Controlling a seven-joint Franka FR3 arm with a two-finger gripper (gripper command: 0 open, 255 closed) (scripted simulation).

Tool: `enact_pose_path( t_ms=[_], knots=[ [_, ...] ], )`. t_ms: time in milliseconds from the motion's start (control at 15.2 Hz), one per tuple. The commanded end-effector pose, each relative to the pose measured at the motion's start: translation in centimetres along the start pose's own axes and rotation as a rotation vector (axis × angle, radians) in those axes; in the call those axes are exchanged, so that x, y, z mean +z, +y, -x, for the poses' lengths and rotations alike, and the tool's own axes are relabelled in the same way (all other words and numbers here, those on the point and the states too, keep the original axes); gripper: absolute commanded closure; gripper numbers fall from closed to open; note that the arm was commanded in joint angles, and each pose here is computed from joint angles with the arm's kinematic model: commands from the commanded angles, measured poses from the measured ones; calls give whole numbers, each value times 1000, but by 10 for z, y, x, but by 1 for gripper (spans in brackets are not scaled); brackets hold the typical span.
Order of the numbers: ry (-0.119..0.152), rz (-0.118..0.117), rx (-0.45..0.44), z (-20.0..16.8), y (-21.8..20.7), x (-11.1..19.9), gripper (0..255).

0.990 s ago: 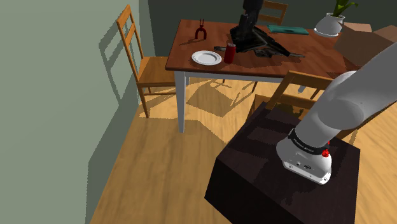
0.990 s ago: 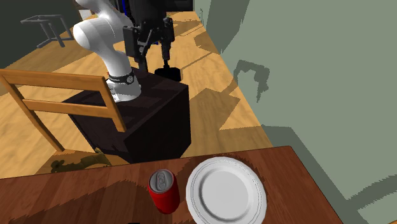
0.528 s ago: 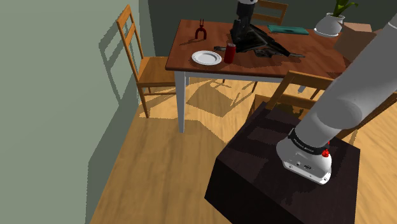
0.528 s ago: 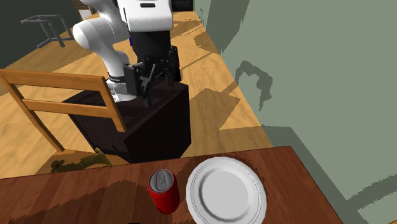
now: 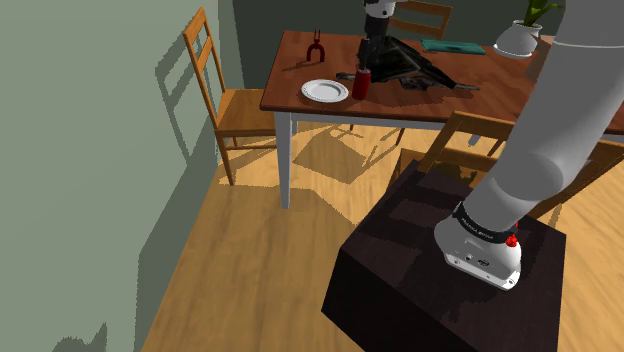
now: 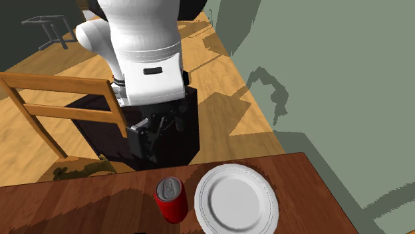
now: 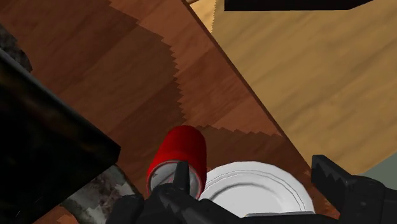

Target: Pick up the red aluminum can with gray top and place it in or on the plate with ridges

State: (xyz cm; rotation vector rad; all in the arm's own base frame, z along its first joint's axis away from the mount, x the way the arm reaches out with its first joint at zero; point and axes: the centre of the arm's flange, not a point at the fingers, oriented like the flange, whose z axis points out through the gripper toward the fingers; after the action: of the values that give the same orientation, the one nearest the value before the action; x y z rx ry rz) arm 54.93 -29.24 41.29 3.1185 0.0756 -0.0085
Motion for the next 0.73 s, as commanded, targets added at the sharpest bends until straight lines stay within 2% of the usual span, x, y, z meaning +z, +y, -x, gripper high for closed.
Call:
enact_pose_path(
  t_ms=[0,330,660],
  knots=[
    [2,-4,1,-14,20,12,0],
    [7,-13,6,-47,65,41,0],
    [7,-13,6,-47,65,68,0]
  ],
)
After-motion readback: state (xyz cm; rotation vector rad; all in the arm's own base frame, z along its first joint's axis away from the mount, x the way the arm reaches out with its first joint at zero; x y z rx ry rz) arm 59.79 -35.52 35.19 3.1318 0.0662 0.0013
